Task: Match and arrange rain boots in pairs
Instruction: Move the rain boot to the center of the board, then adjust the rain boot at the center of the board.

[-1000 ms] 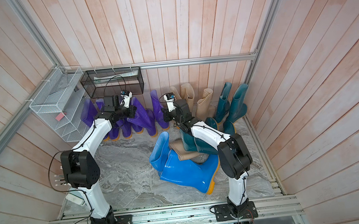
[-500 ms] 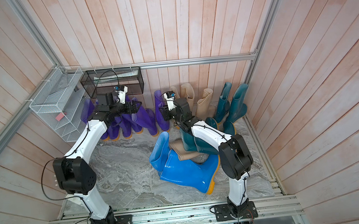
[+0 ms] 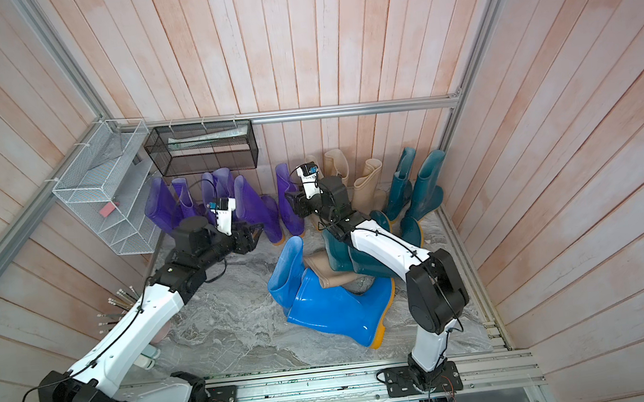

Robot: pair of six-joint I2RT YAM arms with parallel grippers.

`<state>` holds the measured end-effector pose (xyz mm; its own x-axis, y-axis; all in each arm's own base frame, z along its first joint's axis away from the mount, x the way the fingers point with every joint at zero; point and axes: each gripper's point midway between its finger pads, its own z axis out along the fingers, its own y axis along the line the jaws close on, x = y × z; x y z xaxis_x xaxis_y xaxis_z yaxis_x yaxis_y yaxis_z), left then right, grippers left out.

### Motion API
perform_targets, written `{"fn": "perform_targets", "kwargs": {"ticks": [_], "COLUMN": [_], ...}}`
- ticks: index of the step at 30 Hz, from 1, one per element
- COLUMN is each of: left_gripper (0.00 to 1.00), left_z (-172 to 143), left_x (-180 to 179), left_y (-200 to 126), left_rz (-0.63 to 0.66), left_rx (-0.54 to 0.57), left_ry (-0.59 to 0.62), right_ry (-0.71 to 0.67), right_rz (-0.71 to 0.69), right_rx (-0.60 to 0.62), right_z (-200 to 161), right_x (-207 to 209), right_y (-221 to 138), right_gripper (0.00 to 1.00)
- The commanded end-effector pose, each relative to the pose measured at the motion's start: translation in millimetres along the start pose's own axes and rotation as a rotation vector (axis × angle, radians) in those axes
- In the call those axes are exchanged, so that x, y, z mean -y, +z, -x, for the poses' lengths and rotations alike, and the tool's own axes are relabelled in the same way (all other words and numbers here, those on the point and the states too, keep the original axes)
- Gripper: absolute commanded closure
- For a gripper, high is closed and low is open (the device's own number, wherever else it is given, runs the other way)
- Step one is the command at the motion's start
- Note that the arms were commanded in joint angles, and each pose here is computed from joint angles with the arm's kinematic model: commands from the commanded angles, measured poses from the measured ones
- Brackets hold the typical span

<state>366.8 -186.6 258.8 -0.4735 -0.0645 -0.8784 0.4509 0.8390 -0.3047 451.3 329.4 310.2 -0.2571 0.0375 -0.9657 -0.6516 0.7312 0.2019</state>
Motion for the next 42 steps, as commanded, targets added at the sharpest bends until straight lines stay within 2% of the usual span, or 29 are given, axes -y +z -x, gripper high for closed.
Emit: {"fn": "perform_targets", "kwargs": {"ticks": [1, 4, 8, 11, 13, 20, 26, 32, 37, 42], "left_gripper": [0.27, 0.21, 0.23, 0.39, 0.54, 1.00, 1.00, 1.00, 1.00, 1.00], "left_z": [-8.2, -15.1, -12.5, -4.8, 3.2, 32.5, 45.0, 49.2, 31.2, 22.7], "left_x": [-16.4, -30.0, -59.3, -84.5, -95.6, -109.9, -110.7, -118.4, -114.9, -116.2], "left_y": [15.2, 37.6, 69.9, 93.0, 104.5, 118.8, 126.1, 125.4, 132.8, 132.2], "left_rz": [0.068, 0.103, 0.176, 0.206, 0.206, 0.263, 0.247, 0.300, 0.318, 0.327], "left_rx": [0.058, 0.069, 0.103, 0.118, 0.128, 0.134, 0.124, 0.131, 0.101, 0.121], "left_ry": [-0.070, -0.077, -0.087, -0.107, -0.103, 0.022, 0.090, 0.161, 0.212, 0.202], "right_ry": [-0.013, -0.011, -0.013, -0.015, -0.016, -0.008, 0.006, 0.017, 0.010, 0.014], "right_rz": [-0.006, -0.006, -0.013, -0.018, -0.026, -0.050, -0.022, 0.034, 0.080, 0.046], "right_rx": [0.010, 0.002, -0.011, -0.026, -0.035, -0.057, -0.070, -0.075, -0.087, -0.108], "right_z": [3.1, 0.6, -3.8, -8.1, -11.0, -18.6, -19.8, -21.4, -27.4, -38.0], "right_x": [-1.6, -1.9, -0.7, 0.6, 3.4, 14.2, 12.2, 3.1, -4.8, 6.7], "right_y": [-8.8, -12.1, -16.1, -18.6, -19.5, -16.5, -3.3, 1.5, 8.3, 30.5], "right_gripper": [0.43, 0.43, 0.42, 0.42, 0.42, 0.42, 0.43, 0.41, 0.33, 0.32]}}
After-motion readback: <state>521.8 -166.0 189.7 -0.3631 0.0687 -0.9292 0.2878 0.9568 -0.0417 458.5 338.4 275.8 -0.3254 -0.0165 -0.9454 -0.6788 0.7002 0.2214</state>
